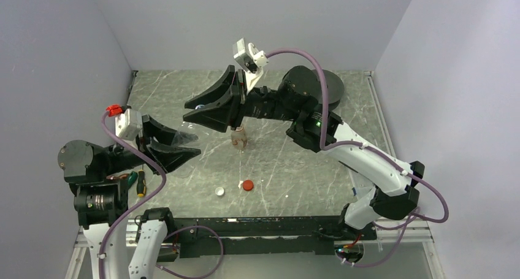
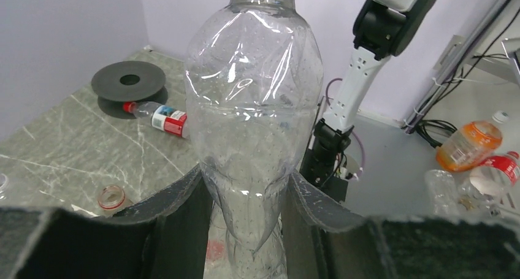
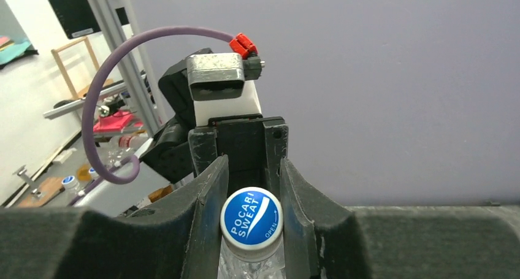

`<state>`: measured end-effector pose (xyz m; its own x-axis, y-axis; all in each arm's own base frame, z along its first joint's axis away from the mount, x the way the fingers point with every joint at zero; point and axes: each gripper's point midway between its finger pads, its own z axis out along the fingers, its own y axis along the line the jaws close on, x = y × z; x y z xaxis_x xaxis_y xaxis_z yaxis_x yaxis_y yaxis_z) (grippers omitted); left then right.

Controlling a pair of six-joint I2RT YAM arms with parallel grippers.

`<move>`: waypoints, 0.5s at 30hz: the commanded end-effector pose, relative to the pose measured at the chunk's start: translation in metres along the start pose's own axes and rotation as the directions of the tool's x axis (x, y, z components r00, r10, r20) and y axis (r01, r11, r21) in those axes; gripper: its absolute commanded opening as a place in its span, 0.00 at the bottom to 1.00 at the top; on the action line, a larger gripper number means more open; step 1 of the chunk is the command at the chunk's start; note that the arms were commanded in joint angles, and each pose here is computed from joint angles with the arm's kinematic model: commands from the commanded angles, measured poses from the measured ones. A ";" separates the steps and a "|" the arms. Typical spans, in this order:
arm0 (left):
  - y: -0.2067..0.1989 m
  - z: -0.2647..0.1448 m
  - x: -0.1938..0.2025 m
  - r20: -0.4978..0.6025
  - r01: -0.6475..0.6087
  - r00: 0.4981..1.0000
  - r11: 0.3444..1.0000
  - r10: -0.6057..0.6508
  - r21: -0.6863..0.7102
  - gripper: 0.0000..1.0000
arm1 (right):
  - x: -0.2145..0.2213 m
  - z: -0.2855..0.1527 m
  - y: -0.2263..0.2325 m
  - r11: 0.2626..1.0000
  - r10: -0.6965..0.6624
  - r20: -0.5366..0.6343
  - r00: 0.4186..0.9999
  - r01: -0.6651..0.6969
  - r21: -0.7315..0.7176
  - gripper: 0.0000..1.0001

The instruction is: Unscrew the bottle caps

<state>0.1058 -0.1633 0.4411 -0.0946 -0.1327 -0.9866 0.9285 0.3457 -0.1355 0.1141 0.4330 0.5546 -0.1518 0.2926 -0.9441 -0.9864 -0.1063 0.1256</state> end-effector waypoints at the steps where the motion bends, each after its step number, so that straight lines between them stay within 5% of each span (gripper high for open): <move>1: -0.009 0.000 -0.009 0.006 -0.056 0.998 0.998 0.055 0.025 0.16 | -0.025 -0.014 0.021 0.996 -0.048 0.059 0.997 0.052 -0.069 0.00; 5: 0.003 -0.001 -0.006 0.006 -0.096 0.995 0.995 0.096 -0.038 0.15 | -0.041 -0.024 -0.019 0.980 -0.044 0.123 0.991 0.019 0.200 0.67; 7: 0.015 -0.003 -0.005 0.005 -0.132 0.991 0.986 0.133 -0.106 0.16 | -0.051 -0.035 -0.035 0.941 -0.052 0.171 0.984 -0.009 0.339 0.85; 10: 0.035 -0.008 -0.002 -0.015 -0.207 0.978 0.954 0.209 -0.219 0.18 | -0.051 -0.043 -0.048 0.853 -0.060 0.173 0.983 -0.039 0.520 0.99; 15: 0.064 -0.021 0.004 -0.076 -0.318 0.947 0.875 0.313 -0.365 0.18 | -0.021 -0.031 -0.064 0.696 -0.020 0.067 0.998 -0.034 0.717 0.98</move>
<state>0.1390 -0.1433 0.4291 0.0550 -0.0586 -0.9968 0.8296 0.5582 0.0129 0.1529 0.4105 0.5693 -0.1531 0.3961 -0.9053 -0.8891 0.3446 0.3012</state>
